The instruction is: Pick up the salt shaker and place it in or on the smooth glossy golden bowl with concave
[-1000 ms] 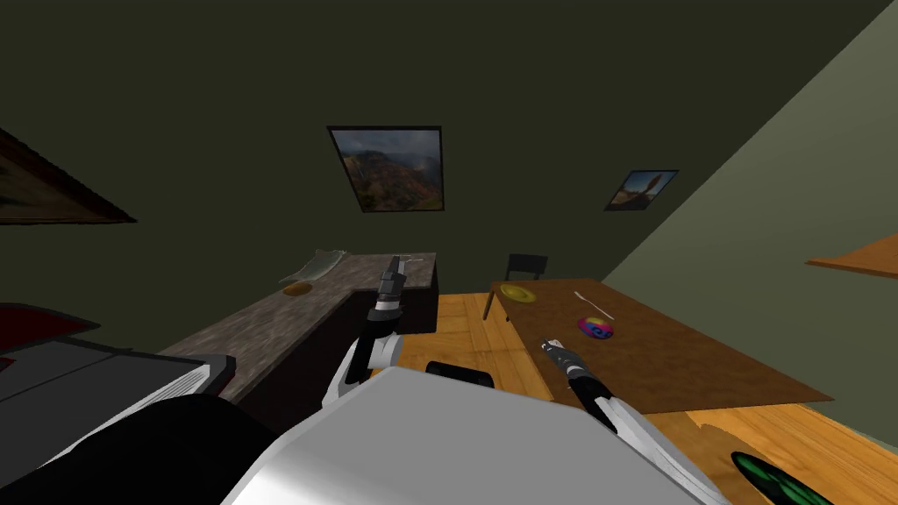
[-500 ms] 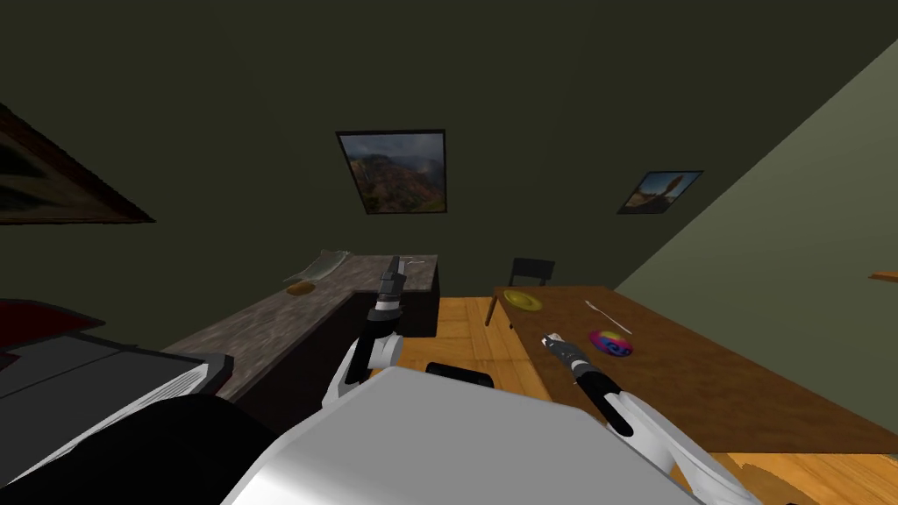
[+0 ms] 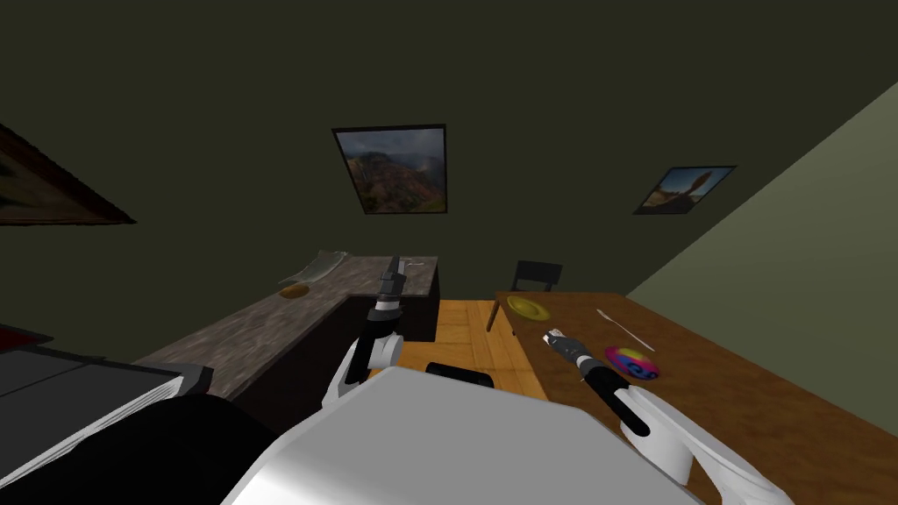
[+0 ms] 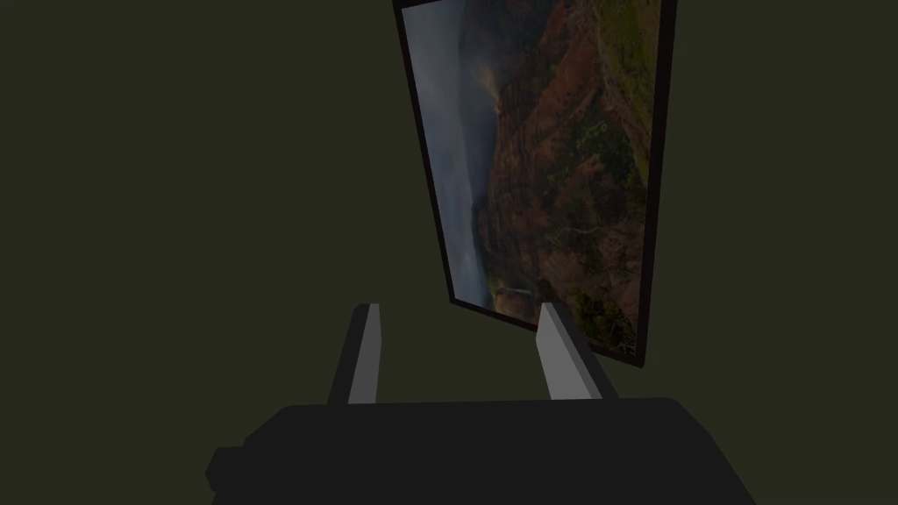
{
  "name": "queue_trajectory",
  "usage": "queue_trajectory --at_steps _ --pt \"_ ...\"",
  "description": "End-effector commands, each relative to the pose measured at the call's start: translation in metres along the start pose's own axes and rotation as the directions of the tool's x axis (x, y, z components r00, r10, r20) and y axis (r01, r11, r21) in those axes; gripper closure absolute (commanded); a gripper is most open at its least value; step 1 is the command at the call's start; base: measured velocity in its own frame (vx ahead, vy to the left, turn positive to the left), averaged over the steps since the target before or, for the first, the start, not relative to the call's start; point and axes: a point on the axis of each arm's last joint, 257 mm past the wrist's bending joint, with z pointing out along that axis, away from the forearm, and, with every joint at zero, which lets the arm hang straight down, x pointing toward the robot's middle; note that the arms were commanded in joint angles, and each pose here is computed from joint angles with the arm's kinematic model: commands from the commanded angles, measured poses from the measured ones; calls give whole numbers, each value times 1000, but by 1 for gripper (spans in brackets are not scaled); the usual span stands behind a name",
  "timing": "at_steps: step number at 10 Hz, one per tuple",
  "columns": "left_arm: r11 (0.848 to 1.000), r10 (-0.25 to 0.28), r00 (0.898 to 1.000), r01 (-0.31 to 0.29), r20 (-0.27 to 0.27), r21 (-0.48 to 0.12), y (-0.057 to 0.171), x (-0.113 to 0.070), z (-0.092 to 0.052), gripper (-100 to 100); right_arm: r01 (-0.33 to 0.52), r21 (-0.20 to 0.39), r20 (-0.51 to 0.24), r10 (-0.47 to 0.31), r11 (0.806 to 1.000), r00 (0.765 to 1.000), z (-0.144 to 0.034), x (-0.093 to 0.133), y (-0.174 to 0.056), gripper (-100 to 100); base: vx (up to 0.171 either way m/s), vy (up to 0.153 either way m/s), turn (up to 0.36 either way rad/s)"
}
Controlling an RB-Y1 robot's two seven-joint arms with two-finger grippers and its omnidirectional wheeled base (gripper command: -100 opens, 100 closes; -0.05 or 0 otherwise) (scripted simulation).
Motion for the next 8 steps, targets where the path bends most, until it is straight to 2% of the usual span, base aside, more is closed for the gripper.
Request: queue_trajectory --at_steps 1,2,4,5,8 --pt "1000 0 1000 0 0 0 0 0 0 0 10 -36 -4 -10 999 1000 -1 -6 3 100 157 -46 69" --pt "1000 0 1000 0 0 0 0 0 0 0 21 -34 -4 -21 999 1000 -1 -8 -1 100 126 -39 45" --pt "1000 0 1000 0 0 0 0 0 0 0 32 -79 -14 -33 996 999 -3 -15 3 100 138 -37 49" --pt "1000 0 1000 0 0 0 0 0 0 0 46 -76 -15 -48 996 999 -4 -17 -2 100 138 -32 38" --pt "1000 0 1000 0 0 0 0 0 0 0 67 -128 -35 -72 990 997 -9 -25 -2 100 124 -53 51"
